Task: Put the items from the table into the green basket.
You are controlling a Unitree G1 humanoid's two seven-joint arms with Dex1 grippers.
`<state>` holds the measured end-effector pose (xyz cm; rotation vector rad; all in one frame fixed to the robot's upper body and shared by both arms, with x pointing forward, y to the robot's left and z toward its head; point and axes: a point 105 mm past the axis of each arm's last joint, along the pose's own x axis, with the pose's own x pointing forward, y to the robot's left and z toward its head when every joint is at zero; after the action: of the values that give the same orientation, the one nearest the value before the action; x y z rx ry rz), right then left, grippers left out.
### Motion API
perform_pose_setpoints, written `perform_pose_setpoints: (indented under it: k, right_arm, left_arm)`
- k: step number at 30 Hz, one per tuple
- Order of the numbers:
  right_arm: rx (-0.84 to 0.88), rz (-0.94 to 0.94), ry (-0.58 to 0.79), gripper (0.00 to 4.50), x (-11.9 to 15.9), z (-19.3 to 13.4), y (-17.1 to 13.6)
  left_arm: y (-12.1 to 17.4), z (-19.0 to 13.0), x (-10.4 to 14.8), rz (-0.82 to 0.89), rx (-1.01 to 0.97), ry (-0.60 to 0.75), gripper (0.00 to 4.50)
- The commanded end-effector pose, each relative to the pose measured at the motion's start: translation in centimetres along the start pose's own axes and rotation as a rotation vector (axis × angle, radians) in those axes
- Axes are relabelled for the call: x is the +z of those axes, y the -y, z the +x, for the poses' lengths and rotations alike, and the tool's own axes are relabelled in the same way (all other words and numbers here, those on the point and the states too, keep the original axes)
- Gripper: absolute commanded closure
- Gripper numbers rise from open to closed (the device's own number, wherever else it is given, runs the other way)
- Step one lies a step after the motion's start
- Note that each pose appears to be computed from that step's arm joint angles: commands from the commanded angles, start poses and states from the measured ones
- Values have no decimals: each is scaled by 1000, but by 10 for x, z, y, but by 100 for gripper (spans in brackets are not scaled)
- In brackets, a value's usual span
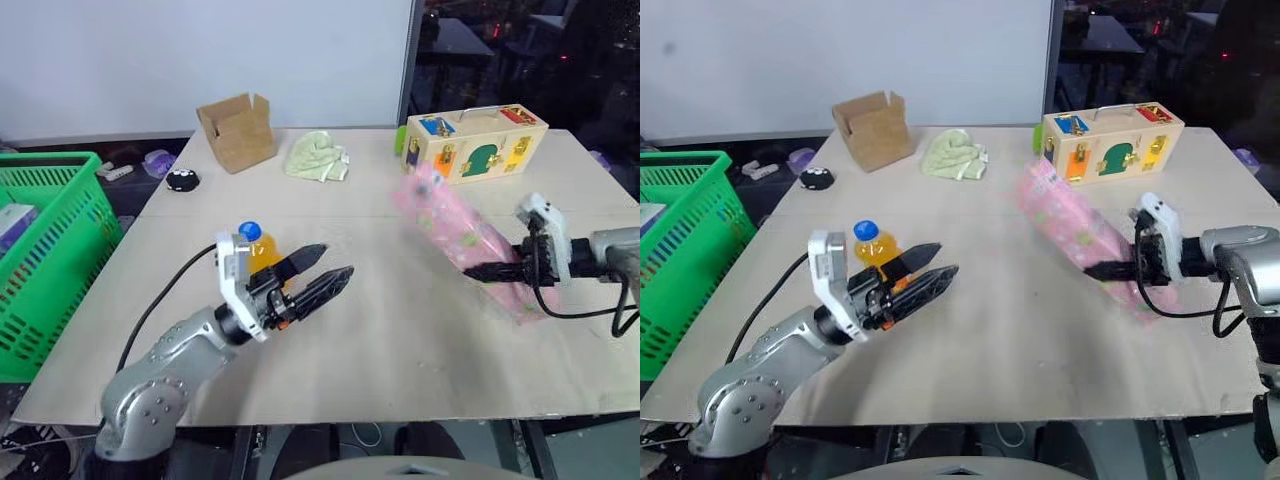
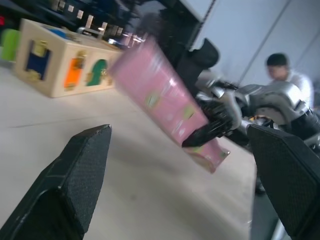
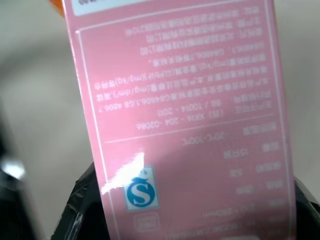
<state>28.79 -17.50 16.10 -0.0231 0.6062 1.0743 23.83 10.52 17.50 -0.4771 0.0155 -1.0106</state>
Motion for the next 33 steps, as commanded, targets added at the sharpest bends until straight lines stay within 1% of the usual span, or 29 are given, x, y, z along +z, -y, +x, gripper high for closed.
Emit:
perform_pose_setpoints:
  k: [1,2,4,7,11,16,20,21,23,27,28,29,31,33]
  right_arm:
    - [105,-68,73,183,20,10,-40]
    - [153,-85,79,183,22,16,-54]
    - [208,-105,87,183,25,27,-70]
    - [262,-123,94,183,28,41,-83]
    - [326,-143,91,183,29,51,-95]
    - [352,-142,88,183,29,57,-97]
    - [364,-138,97,188,29,59,-97]
    - [369,-139,101,188,29,59,-98]
    - [386,-145,107,188,29,59,-100]
    - [344,-199,208,188,43,60,-94]
    - [324,-215,260,188,50,58,-90]
    - [329,-214,281,157,54,54,-90]
    - [336,-258,287,114,55,48,-92]
    - [315,-298,287,38,54,42,-91]
  left_arm:
    - [5,15,9,-25,-68,23,0]
    - [6,19,11,-16,-95,11,0]
    - [8,25,14,-12,-140,2,0]
    - [14,33,18,-17,-213,-15,0]
    - [18,38,21,-3,-262,-20,0]
    - [28,38,24,-28,-316,-13,0]
    - [28,35,24,-29,-310,-14,113]
    - [28,34,24,-29,-309,-14,161]
    - [28,32,27,-18,-296,-5,233]
    - [29,30,37,40,-270,29,233]
    - [29,30,42,52,-261,44,233]
    - [29,29,48,66,-251,61,239]
    - [27,26,61,98,-222,98,243]
    - [24,22,77,124,-178,143,243]
